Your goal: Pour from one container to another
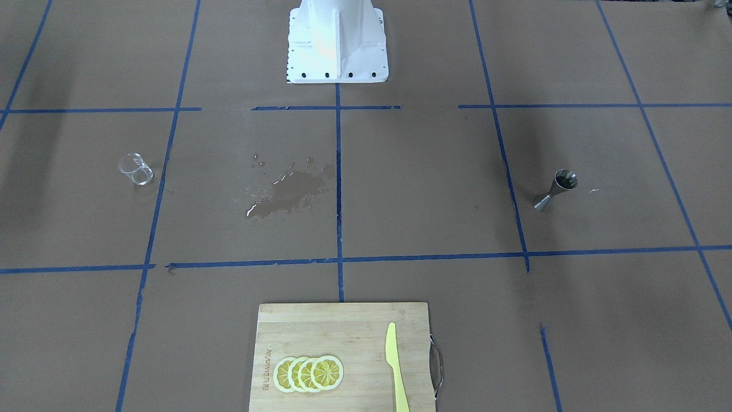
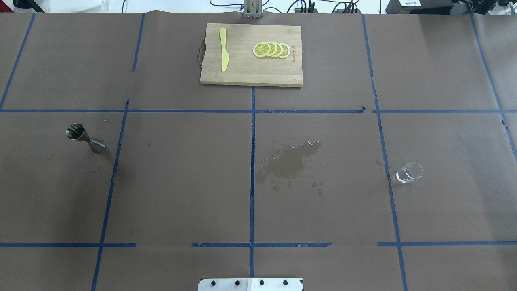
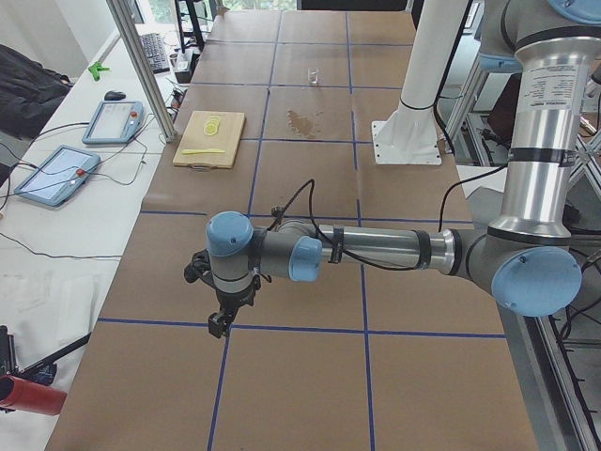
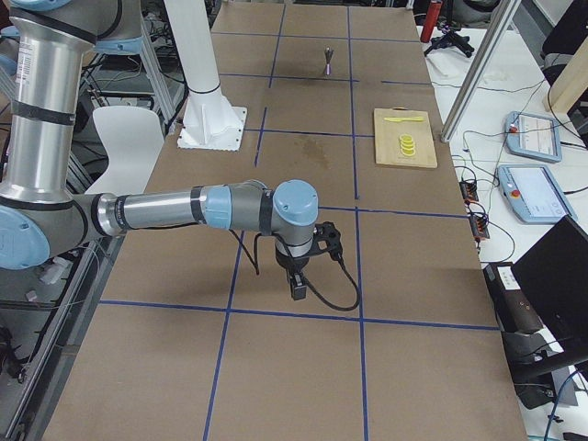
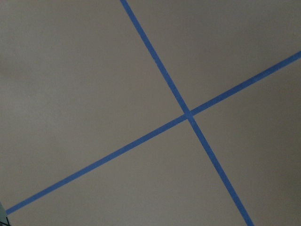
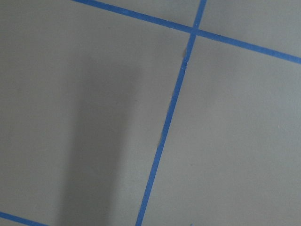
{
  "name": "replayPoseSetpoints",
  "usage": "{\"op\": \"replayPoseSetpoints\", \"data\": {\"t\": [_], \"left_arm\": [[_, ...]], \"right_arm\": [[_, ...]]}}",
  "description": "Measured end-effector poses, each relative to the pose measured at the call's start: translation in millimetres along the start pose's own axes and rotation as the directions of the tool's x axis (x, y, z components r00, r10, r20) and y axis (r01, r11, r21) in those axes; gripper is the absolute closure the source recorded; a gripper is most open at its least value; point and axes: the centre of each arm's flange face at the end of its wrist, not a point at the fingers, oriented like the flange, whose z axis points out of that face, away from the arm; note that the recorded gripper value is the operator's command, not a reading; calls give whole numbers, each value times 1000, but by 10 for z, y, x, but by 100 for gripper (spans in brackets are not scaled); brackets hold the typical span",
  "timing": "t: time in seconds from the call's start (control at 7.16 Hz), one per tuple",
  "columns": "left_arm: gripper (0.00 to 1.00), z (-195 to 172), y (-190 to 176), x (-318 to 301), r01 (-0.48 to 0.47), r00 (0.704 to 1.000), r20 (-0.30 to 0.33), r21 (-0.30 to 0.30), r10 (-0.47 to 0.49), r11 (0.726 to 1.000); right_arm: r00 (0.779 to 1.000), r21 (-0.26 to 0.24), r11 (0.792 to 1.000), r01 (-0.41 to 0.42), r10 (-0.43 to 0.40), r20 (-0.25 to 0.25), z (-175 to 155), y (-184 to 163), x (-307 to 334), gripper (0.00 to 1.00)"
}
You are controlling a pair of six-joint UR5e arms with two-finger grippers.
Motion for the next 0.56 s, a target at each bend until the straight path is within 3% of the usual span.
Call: {"op": "replayPoseSetpoints", "data": {"t": [0.28, 0.56], "left_arm": [[0, 142, 132, -65, 55, 998, -10, -19, -56, 998], [0, 83, 75, -36, 214, 977, -7, -7, -214, 977]], "right_arm": [[999, 8, 999, -37, 37, 22, 64, 13, 94, 0], [996, -8, 997, -77, 77, 32, 169, 24, 202, 0]]}}
